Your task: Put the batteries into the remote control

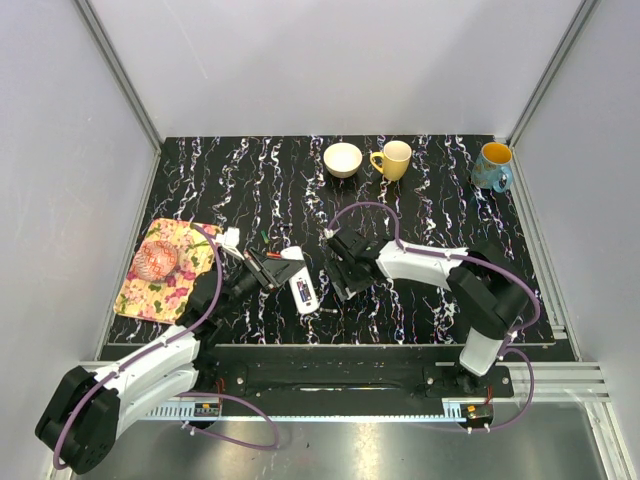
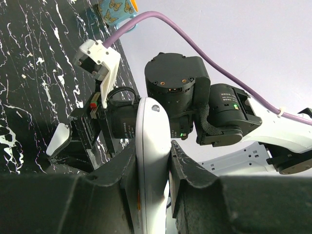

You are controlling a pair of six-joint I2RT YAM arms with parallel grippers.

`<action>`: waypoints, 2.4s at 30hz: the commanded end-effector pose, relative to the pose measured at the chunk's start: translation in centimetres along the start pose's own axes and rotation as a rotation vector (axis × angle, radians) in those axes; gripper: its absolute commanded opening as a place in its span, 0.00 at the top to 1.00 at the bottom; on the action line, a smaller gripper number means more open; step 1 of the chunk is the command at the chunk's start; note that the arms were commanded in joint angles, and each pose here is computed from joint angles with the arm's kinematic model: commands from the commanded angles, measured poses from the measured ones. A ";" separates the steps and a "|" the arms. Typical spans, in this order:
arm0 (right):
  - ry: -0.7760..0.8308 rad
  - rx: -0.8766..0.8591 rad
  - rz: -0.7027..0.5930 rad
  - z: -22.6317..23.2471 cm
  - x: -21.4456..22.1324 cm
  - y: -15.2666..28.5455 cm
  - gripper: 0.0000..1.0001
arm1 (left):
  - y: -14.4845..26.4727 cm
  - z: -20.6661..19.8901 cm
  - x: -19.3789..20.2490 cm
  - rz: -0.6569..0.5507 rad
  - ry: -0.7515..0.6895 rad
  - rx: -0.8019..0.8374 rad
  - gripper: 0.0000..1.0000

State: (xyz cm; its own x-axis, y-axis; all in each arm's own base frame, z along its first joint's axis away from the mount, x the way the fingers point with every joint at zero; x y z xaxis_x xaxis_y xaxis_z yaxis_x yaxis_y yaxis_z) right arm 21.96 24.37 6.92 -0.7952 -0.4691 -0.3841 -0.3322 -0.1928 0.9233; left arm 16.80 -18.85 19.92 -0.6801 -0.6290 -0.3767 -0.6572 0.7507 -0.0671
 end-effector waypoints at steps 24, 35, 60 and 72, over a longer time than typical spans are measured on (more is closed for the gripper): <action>-0.749 0.199 -0.051 -2.1 0.1 -4.2 0.37 | 1.1 -1.1 -0.7 -0.067 -0.023 0.052 1.00; -0.868 0.217 -0.086 -2.3 -3.6 -4.5 0.13 | 1.2 -1.3 -0.8 -0.075 -0.029 0.046 1.00; -0.409 0.288 -0.233 -5.7 -9.1 -1.5 0.56 | 1.6 -1.7 -1.0 -0.092 -0.041 0.047 1.00; -0.399 0.145 -0.301 -4.4 -9.7 -1.6 0.76 | 1.3 -1.6 -1.0 -0.081 -0.038 0.055 1.00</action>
State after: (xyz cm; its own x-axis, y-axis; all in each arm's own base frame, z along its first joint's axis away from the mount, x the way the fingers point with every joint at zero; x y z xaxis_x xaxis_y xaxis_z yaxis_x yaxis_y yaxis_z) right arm 31.43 24.24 7.17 -0.8217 -0.0718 -0.5653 -0.5645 -0.0330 0.8247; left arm 15.78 -17.59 19.85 -0.6446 -0.6612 -0.3838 -0.6941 0.7166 -0.0687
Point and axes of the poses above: each gripper's point midway between its finger pads, its own y axis back along the fingers, its own z axis along the line the jaws close on, x = y × z, the point moved 6 cm from there along y, back along the fingers, and after that the axes turned 1 degree about y, right-handed, at the moved point
